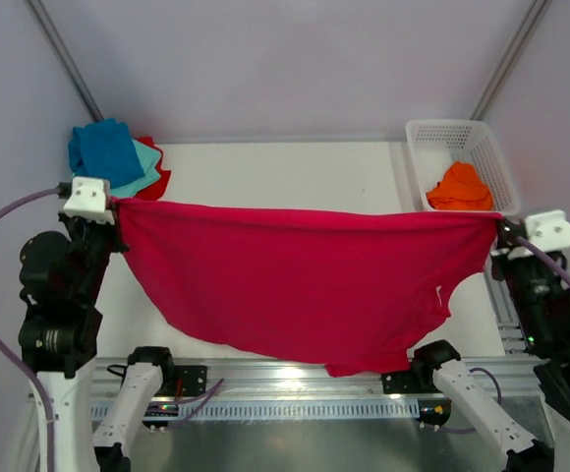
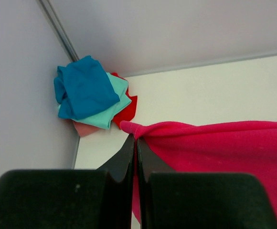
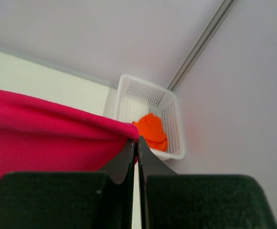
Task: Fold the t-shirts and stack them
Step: Fold the tshirt
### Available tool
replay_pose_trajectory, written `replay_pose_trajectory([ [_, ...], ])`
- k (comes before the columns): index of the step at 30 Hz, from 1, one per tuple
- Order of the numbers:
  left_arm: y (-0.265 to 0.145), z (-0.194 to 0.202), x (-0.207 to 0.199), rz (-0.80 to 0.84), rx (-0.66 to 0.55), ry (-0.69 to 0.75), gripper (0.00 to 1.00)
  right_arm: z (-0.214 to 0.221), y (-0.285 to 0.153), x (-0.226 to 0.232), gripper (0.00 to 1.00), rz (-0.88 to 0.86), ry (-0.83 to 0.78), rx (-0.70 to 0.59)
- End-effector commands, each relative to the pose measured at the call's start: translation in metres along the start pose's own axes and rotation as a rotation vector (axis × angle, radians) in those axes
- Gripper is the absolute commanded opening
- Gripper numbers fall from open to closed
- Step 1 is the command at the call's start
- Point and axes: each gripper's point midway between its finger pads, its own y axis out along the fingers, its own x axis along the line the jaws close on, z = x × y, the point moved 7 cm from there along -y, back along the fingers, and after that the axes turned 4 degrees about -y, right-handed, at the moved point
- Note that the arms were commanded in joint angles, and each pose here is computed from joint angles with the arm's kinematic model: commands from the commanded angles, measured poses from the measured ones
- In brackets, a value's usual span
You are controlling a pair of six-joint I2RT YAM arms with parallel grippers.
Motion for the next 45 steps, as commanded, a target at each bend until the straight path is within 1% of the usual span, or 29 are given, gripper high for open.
replay_pose_trajectory([
  [1, 0.043, 0.002, 0.001, -0.017, 0.006, -0.009, 0.0, 0.03, 0.043, 0.015, 0.03, 0.052, -0.06, 0.144],
  [2, 0.049, 0.003, 0.001, -0.013, 0.017, -0.002, 0.0, 0.033, 0.05, 0.02, 0.03, 0.036, -0.063, 0.148],
  [4, 0.067, 0.008, -0.001, 0.006, 0.039, 0.0, 0.0, 0.046, 0.066, 0.035, 0.03, -0.009, -0.083, 0.196],
  [5, 0.072, 0.009, -0.001, 0.007, 0.045, 0.006, 0.0, 0.048, 0.072, 0.04, 0.03, -0.024, -0.083, 0.196],
  [7, 0.088, 0.014, -0.007, 0.06, 0.062, 0.017, 0.0, 0.061, 0.087, 0.052, 0.03, -0.056, -0.107, 0.249],
  [9, 0.097, 0.018, -0.009, 0.082, 0.083, 0.023, 0.0, 0.068, 0.099, 0.059, 0.03, -0.067, -0.122, 0.272],
  [15, 0.132, 0.044, -0.019, 0.157, 0.152, 0.022, 0.0, 0.091, 0.136, 0.082, 0.03, -0.116, -0.182, 0.344],
  [16, 0.137, 0.045, -0.019, 0.163, 0.143, 0.032, 0.0, 0.097, 0.146, 0.088, 0.03, -0.126, -0.191, 0.361],
  [17, 0.144, 0.055, -0.02, 0.165, 0.165, 0.032, 0.0, 0.099, 0.15, 0.09, 0.03, -0.127, -0.195, 0.369],
  [23, 0.173, 0.08, -0.025, 0.178, 0.22, 0.002, 0.0, 0.126, 0.191, 0.112, 0.03, -0.161, -0.208, 0.422],
  [29, 0.207, 0.108, -0.025, 0.145, 0.232, 0.001, 0.0, 0.153, 0.235, 0.121, 0.03, -0.141, -0.209, 0.452],
  [30, 0.219, 0.117, -0.025, 0.145, 0.235, 0.008, 0.0, 0.162, 0.248, 0.126, 0.03, -0.145, -0.217, 0.477],
  [31, 0.225, 0.123, -0.024, 0.129, 0.244, 0.018, 0.0, 0.163, 0.259, 0.125, 0.03, -0.128, -0.213, 0.465],
  [32, 0.232, 0.13, -0.024, 0.123, 0.254, 0.022, 0.0, 0.17, 0.267, 0.123, 0.03, -0.113, -0.211, 0.484],
  [33, 0.239, 0.136, -0.024, 0.12, 0.263, 0.03, 0.0, 0.165, 0.279, 0.12, 0.03, -0.097, -0.2, 0.477],
  [34, 0.252, 0.152, -0.023, 0.1, 0.298, 0.041, 0.0, 0.181, 0.293, 0.127, 0.03, -0.112, -0.202, 0.521],
  [35, 0.26, 0.155, -0.022, 0.087, 0.3, 0.043, 0.0, 0.186, 0.301, 0.128, 0.03, -0.11, -0.187, 0.533],
  [36, 0.267, 0.161, -0.021, 0.081, 0.311, 0.05, 0.0, 0.184, 0.312, 0.125, 0.03, -0.097, -0.177, 0.527],
  [37, 0.282, 0.169, -0.021, 0.068, 0.311, 0.05, 0.0, 0.198, 0.324, 0.131, 0.03, -0.101, -0.181, 0.548],
  [38, 0.289, 0.174, -0.021, 0.059, 0.316, 0.05, 0.0, 0.201, 0.331, 0.133, 0.03, -0.097, -0.185, 0.551],
  [39, 0.297, 0.178, -0.021, 0.06, 0.319, 0.052, 0.0, 0.198, 0.341, 0.13, 0.03, -0.074, -0.185, 0.54],
  [40, 0.307, 0.173, -0.021, 0.058, 0.304, 0.05, 0.0, 0.211, 0.351, 0.137, 0.03, -0.084, -0.189, 0.563],
  [41, 0.319, 0.188, -0.019, 0.028, 0.333, 0.048, 0.0, 0.215, 0.357, 0.139, 0.03, -0.086, -0.188, 0.571],
  [42, 0.327, 0.19, -0.02, 0.025, 0.335, 0.046, 0.0, 0.211, 0.367, 0.138, 0.03, -0.068, -0.18, 0.556],
  [43, 0.338, 0.183, -0.019, 0.019, 0.315, 0.036, 0.0, 0.215, 0.373, 0.139, 0.03, -0.066, -0.176, 0.561],
  [44, 0.349, 0.201, -0.022, 0.024, 0.35, 0.032, 0.0, 0.229, 0.381, 0.146, 0.03, -0.076, -0.181, 0.587],
  [45, 0.357, 0.205, -0.022, 0.022, 0.356, 0.031, 0.0, 0.226, 0.39, 0.144, 0.03, -0.057, -0.175, 0.573],
])
